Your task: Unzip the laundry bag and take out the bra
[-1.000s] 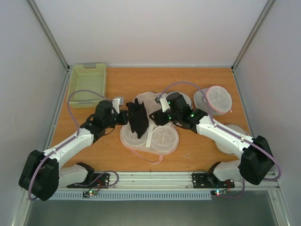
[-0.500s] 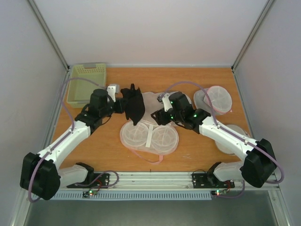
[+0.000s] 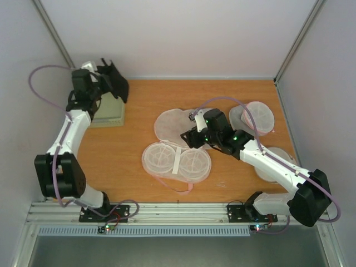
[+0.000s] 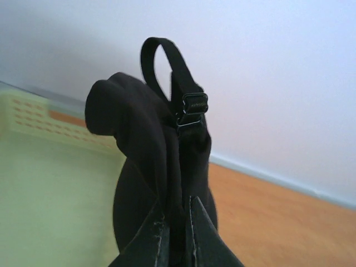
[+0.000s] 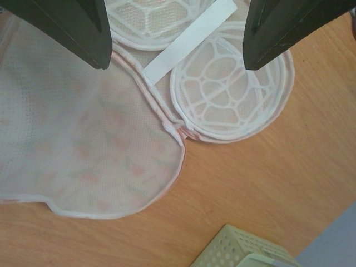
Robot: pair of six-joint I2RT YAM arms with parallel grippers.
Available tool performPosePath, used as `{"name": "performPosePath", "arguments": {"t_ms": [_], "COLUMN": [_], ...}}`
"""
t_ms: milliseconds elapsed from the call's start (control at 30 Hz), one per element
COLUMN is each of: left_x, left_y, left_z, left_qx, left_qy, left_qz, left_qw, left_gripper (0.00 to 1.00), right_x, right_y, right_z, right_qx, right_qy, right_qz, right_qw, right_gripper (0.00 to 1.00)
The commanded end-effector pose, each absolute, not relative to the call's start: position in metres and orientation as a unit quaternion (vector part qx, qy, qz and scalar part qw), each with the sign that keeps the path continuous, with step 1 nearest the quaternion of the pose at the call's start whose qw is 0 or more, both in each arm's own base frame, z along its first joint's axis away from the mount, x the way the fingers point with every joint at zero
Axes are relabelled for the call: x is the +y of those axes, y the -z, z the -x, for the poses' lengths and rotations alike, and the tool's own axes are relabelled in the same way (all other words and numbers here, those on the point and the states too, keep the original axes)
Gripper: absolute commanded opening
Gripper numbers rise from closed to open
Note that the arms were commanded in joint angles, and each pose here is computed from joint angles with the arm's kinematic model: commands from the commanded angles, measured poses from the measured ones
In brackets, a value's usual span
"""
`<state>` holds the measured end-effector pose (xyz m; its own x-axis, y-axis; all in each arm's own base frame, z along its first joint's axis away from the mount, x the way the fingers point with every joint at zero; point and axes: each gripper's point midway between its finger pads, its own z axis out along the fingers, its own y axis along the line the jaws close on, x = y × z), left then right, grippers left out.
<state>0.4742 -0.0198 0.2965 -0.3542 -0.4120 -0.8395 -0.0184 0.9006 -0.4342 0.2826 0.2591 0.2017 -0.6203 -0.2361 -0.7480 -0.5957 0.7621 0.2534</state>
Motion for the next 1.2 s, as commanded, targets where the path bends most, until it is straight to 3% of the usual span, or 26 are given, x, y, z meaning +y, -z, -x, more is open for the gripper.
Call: {"name": "performPosePath", "arguments": {"t_ms": [0, 300, 500, 533, 567, 667, 733, 1000, 1167], "left_x": [0.037, 0.084, 0.101, 0.105, 0.109, 0.123, 0.132, 0.134, 0.08], "left_y": [-0.306, -0.237, -0.163, -0.154, -0.146, -0.138, -0.145, -0.223, -0.265], "left_z": [-0.509, -0.571, -0.574, -0.57, -0.566, -0.551, -0.543, -0.52, -0.487], "left_qx": [0.782, 0.806, 0.838, 0.84, 0.843, 0.845, 0.839, 0.807, 0.806], "left_qy": [0.158, 0.138, 0.112, 0.101, 0.089, 0.046, 0.021, -0.014, 0.019], "left_qz": [0.169, 0.224, 0.276, 0.29, 0.305, 0.337, 0.352, 0.351, 0.298], "left_qw": [0.578, 0.53, 0.458, 0.448, 0.435, 0.412, 0.414, 0.475, 0.511], "left_gripper": [0.01, 0.01, 0.0, 0.05, 0.18, 0.73, 0.97, 0.99, 0.99], "right_x": [0.256, 0.254, 0.252, 0.251, 0.25, 0.244, 0.238, 0.206, 0.212], "right_y": [-0.207, -0.193, -0.191, -0.192, -0.193, -0.197, -0.205, -0.211, -0.207], "right_z": [-0.286, -0.294, -0.296, -0.296, -0.297, -0.303, -0.312, -0.389, -0.426], "right_qx": [0.857, 0.866, 0.869, 0.869, 0.87, 0.871, 0.87, 0.895, 0.903], "right_qy": [-0.243, -0.218, -0.213, -0.213, -0.212, -0.212, -0.216, -0.161, -0.137], "right_qz": [0.249, 0.254, 0.248, 0.247, 0.245, 0.234, 0.223, 0.164, 0.166], "right_qw": [0.38, 0.371, 0.37, 0.371, 0.373, 0.377, 0.383, 0.383, 0.373], "right_gripper": [0.66, 0.66, 0.66, 0.66, 0.66, 0.67, 0.67, 0.71, 0.82]}}
